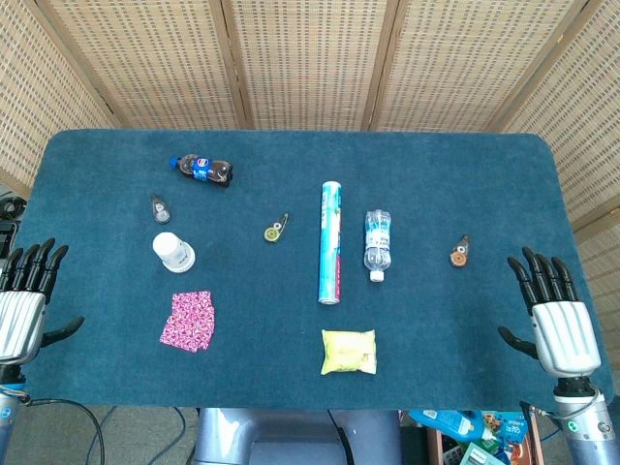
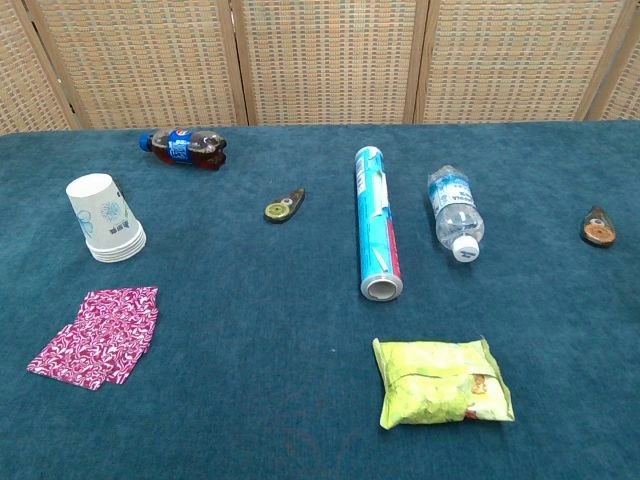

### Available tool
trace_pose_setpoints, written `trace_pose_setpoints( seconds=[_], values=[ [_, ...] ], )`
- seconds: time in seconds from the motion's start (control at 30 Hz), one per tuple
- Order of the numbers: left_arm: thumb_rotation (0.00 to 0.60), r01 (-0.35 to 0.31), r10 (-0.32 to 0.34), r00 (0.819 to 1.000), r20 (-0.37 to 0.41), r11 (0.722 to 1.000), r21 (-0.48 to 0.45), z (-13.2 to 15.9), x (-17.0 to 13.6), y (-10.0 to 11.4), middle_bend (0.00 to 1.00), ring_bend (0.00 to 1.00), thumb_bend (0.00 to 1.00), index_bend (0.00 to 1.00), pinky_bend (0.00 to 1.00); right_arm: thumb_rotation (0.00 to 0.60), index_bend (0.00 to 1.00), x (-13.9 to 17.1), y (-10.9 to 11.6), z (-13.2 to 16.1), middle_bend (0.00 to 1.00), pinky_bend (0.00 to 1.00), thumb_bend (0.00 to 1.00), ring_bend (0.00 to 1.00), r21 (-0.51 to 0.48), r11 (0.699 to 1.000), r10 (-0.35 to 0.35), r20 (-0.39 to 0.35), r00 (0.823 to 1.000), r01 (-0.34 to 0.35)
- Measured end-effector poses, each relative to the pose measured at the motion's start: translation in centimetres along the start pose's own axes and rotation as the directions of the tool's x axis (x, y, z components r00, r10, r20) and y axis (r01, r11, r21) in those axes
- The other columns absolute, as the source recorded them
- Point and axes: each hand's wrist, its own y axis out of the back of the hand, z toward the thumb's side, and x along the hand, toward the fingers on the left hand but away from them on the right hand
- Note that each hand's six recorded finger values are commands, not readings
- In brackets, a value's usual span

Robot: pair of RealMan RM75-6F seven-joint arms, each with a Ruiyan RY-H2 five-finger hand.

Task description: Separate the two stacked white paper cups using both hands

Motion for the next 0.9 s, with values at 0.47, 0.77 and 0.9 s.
trace_pose_setpoints(
  seconds=[0.47,0.77,0.9],
  values=[
    [0.600,0.029,-0.030,0.999,0.027,0.999,0.024,0.4,1.8,-1.0,0.00,0.00,0.12,0.00,0.00,0.600,0.00,0.0,0.0,-0.2,0.00,0.00,0.00,0.00,0.000,1.000,0.009,0.001,1.000,-0.009],
    [0.600,0.109,-0.117,0.981,0.155,0.992,0.061,2.1,8.1,-3.0,0.00,0.03,0.12,0.00,0.13,0.600,0.00,-0.3,-1.2,0.2,0.00,0.00,0.00,0.00,0.075,0.996,0.044,-0.024,0.999,-0.042],
    [0.600,0.148,-0.156,0.966,0.207,0.988,0.051,3.6,11.6,-4.3,0.01,0.08,0.12,0.01,0.18,0.600,0.00,-0.5,-1.5,0.2,0.00,0.00,0.00,0.00,0.084,0.995,0.050,-0.018,0.999,-0.048]
  ],
)
